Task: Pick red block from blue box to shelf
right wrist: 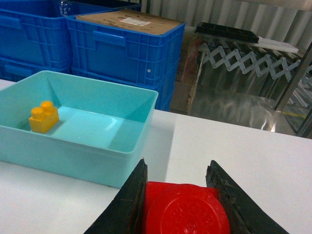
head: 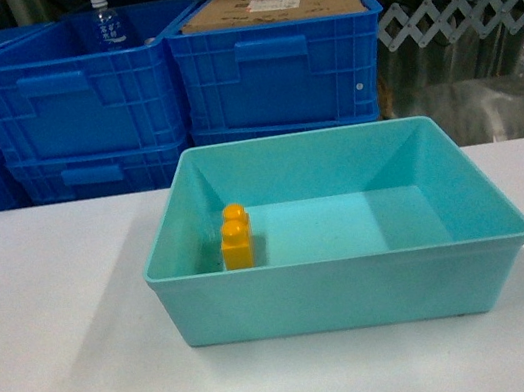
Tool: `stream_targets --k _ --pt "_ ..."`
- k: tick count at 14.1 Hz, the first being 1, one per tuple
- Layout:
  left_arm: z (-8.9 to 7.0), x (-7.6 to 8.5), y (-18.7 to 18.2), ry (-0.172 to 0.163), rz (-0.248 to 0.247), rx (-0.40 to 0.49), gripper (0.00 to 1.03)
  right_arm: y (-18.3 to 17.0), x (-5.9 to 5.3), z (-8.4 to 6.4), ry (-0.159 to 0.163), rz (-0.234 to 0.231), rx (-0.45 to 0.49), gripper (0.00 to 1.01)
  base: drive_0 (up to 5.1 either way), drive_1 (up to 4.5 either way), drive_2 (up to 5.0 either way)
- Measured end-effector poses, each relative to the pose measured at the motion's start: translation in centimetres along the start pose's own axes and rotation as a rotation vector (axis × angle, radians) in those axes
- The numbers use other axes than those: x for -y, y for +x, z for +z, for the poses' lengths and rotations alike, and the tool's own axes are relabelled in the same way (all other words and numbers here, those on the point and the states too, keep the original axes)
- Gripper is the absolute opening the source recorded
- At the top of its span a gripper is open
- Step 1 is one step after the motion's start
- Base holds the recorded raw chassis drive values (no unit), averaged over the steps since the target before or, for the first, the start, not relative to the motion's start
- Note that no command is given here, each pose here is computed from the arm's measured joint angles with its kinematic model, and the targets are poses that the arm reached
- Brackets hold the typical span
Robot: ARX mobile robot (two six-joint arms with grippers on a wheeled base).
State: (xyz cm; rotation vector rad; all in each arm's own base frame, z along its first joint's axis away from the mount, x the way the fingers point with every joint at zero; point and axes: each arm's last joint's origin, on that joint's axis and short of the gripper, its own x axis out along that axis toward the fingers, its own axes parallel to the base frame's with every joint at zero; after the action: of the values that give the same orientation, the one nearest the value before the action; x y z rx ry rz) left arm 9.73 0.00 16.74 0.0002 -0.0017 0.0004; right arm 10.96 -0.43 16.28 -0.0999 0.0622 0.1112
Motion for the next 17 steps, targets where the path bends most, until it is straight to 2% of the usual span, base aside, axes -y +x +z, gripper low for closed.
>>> stream_targets --k 17 --pt "0.00 0.00 0.00 0.000 0.000 0.000 0.98 0.00 0.00 0.00 0.000 0.000 0.000 0.29 -1.4 -1.44 -1.4"
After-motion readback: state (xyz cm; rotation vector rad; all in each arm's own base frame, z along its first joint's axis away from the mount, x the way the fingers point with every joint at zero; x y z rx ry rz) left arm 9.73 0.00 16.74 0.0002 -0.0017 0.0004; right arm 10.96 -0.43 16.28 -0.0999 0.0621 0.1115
